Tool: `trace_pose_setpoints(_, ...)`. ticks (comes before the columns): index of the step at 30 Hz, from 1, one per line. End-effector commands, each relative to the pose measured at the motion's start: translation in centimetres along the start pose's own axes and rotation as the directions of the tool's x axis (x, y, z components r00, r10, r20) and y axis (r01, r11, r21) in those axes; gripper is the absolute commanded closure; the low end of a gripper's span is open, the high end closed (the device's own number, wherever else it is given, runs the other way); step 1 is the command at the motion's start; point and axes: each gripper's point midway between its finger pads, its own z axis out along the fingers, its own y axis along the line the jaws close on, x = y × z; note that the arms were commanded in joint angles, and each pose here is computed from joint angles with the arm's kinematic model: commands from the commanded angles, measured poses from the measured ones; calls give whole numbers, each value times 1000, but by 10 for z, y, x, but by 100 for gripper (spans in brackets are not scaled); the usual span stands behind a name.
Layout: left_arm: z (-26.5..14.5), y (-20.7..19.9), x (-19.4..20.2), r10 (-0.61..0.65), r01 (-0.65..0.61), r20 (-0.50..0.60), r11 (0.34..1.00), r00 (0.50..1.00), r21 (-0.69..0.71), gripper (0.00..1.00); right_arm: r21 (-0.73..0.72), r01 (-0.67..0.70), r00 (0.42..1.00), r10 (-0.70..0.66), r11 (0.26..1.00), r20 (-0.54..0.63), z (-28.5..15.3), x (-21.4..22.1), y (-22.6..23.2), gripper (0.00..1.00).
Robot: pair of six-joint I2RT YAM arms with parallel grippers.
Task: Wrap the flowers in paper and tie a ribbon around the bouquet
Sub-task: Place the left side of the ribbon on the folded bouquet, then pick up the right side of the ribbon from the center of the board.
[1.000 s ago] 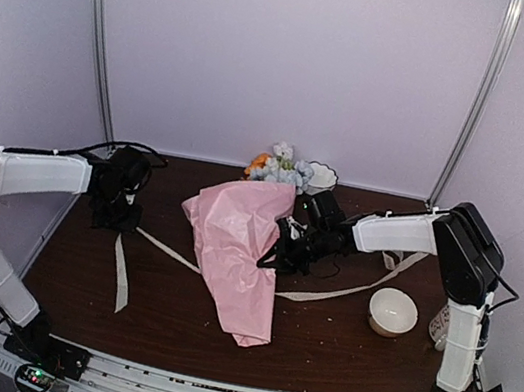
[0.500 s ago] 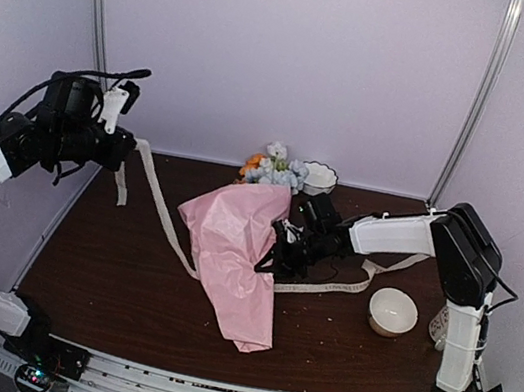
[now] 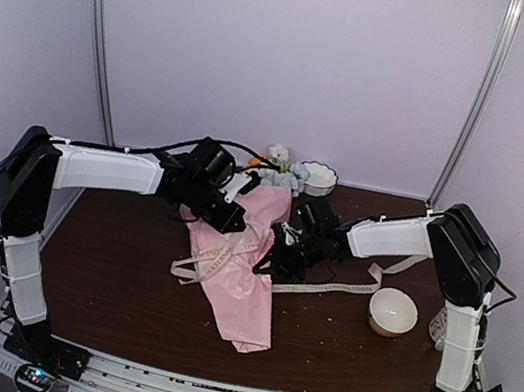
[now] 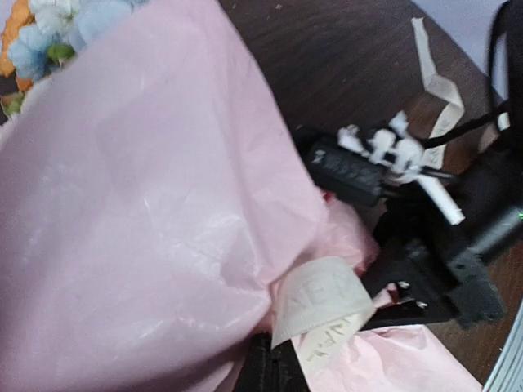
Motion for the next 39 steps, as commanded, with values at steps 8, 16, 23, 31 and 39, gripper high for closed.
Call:
trace_pose_setpoints(8, 60, 41, 45, -96, 79, -109, 986, 989, -150, 100, 49, -20, 1000, 19, 999, 16, -2, 14, -8, 90)
trace_pose_setpoints(16, 70, 46, 67, -93, 71, -139, 986, 986, -153, 100, 114, 54, 988, -70, 992, 140, -75, -6, 13, 62)
trace_pose_setpoints(23, 71, 43, 65, -82, 66, -126, 990, 989, -127, 100, 372, -36, 956, -77, 927, 285, -184, -29, -56, 43)
trace_pose_setpoints(31, 68, 42, 58, -61, 47, -120, 991, 991, -123, 100, 746, -115, 991, 24, 655, 132, -236, -35, -185, 25)
trace_pose_setpoints(39, 66, 43, 59, -46, 30, -125, 992, 991, -125, 100, 692, -120, 992, 106, 712, 63, -207, -28, -204, 48)
